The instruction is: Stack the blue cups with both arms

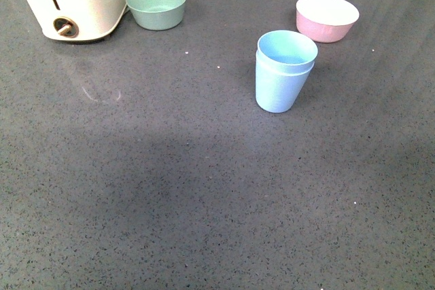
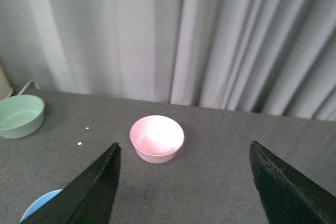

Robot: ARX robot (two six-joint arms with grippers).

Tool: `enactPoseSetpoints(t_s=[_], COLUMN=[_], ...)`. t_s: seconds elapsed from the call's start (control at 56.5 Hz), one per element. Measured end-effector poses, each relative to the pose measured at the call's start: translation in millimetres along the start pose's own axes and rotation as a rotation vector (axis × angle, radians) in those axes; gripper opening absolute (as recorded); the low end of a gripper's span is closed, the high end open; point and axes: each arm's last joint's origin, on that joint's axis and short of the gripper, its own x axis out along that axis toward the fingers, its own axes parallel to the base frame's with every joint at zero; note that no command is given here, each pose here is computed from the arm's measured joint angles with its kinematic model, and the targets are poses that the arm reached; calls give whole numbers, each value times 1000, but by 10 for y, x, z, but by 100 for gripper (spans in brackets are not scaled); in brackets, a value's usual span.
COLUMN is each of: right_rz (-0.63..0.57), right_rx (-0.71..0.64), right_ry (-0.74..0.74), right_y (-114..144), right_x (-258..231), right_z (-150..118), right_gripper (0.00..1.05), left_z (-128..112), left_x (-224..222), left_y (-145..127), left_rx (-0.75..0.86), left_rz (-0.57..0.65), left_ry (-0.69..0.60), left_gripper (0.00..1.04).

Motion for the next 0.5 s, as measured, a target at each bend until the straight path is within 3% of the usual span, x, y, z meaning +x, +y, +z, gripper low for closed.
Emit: enactPoseSetpoints(t_s=[0.088, 0.319, 0.496], right_rz=[-11, -10, -15], right_rx=[28, 50, 54], right_ry=[-4, 2, -1], right_y=[-55, -185, -244], right_x=[-145, -538, -729], right_z=[-150, -518, -668], right_gripper=[52, 2, 2], left_z=[0, 0, 0], left_x=[0, 0, 0], left_y=[0, 0, 0], left_rx=[0, 0, 0], left_rz=[0, 0, 0], left_ry=[0, 0, 0], left_gripper=[96, 96, 96])
